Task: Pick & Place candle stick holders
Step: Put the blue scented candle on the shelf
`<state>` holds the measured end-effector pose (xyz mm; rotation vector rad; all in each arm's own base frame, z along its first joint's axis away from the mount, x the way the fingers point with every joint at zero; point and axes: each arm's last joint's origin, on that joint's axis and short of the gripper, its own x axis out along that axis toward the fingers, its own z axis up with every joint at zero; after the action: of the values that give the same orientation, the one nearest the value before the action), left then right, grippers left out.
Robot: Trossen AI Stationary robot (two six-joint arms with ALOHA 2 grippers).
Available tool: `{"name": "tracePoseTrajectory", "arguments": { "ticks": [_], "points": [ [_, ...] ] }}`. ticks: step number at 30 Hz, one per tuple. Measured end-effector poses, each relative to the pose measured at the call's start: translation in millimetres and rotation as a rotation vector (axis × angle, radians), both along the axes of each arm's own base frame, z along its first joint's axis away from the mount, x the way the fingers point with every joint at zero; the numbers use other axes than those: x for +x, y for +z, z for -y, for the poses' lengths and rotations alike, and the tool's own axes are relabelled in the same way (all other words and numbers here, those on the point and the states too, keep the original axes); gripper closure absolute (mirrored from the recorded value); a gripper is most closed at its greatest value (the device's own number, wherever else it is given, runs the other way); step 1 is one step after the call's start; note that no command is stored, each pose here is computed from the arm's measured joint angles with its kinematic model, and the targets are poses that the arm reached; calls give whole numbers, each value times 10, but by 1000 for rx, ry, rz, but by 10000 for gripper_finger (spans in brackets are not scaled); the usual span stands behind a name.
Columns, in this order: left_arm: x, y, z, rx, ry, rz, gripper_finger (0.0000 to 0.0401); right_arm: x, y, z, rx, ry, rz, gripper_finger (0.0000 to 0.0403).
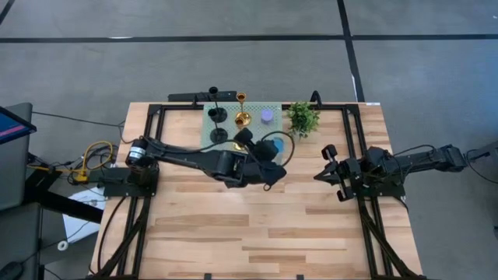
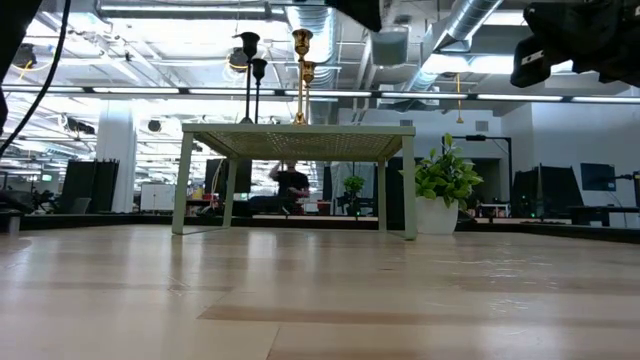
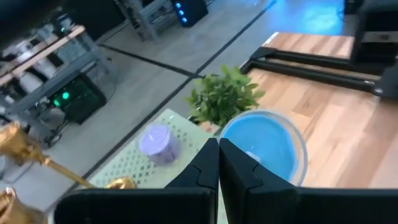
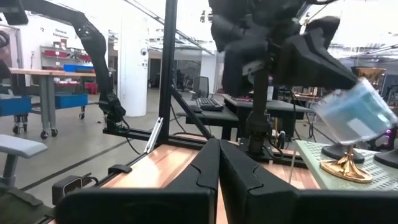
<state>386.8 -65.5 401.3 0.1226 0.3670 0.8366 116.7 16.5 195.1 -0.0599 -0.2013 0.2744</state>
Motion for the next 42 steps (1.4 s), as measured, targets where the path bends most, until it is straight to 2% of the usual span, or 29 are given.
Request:
{"name": "tracePoseTrajectory", "arguments": {
  "ticks": [8, 16, 42],
  "points": [
    [17, -277, -18, -45, 115, 73, 399, 0, 1, -1, 0, 1, 1, 403],
    [30, -526, -15, -63, 164, 100, 399, -1, 3, -1, 0, 1, 3, 403],
    [87, -605, -166, -82, 212, 126, 399, -1, 4, -1, 0, 2, 4, 403]
  ]
}}
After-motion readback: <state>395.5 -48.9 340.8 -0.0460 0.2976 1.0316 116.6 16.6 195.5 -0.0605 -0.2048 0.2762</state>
